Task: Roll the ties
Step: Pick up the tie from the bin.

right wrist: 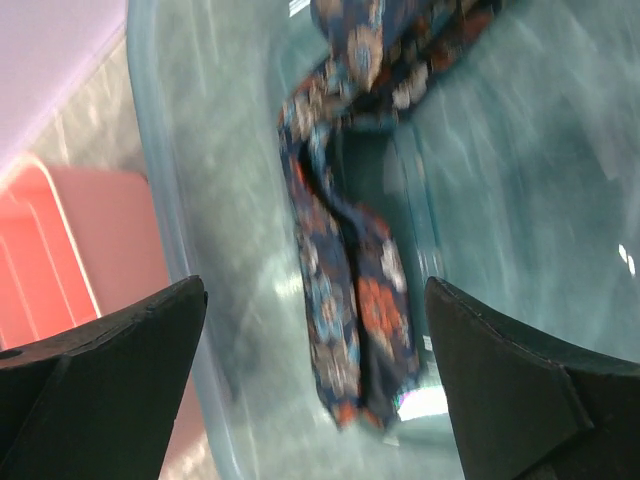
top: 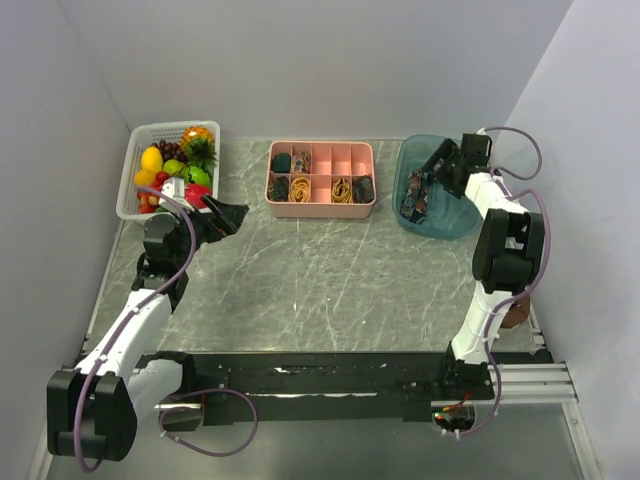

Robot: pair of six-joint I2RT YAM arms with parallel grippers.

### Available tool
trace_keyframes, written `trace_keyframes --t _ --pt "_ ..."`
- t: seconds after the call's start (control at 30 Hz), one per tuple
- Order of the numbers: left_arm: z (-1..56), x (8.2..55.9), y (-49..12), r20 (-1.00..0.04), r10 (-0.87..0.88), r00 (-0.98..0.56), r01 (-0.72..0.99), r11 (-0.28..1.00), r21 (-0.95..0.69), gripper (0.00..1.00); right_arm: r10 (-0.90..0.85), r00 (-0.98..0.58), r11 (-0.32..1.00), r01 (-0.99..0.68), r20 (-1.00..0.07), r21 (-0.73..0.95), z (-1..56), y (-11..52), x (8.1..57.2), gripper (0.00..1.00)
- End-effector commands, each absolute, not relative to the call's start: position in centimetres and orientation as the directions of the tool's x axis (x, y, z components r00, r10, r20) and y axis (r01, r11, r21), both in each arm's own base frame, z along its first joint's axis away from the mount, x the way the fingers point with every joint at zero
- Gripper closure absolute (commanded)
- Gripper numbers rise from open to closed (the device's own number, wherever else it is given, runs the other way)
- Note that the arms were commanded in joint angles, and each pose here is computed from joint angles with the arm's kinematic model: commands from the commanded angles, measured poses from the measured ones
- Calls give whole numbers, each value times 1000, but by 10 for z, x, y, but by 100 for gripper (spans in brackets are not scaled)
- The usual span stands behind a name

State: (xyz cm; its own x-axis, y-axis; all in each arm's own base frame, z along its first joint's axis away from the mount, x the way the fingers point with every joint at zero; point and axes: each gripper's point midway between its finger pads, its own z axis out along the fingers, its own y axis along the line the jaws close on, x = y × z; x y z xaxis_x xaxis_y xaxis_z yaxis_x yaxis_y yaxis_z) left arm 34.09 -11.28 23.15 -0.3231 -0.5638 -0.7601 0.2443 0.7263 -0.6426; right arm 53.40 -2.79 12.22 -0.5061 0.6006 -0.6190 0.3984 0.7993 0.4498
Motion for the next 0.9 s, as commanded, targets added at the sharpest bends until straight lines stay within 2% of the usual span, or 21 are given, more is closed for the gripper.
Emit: trace_keyframes --t 0.0,0.43,0.77,0.87 --pt "245 343 -118 -768 -570 -292 306 705 -639 4 671 -361 742 317 -648 591 161 -41 588 5" --pt "231 357 -114 -778 -549 -306 266 735 -624 4 773 -286 632 424 -566 649 124 -70 647 17" --pt "219 368 -118 -767 -544 -339 255 732 -632 4 811 -236 576 479 -535 663 108 -79 648 25" --pt "216 370 -118 -766 -542 -346 253 732 -632 4 820 -225 553 549 -526 627 92 -87 637 26"
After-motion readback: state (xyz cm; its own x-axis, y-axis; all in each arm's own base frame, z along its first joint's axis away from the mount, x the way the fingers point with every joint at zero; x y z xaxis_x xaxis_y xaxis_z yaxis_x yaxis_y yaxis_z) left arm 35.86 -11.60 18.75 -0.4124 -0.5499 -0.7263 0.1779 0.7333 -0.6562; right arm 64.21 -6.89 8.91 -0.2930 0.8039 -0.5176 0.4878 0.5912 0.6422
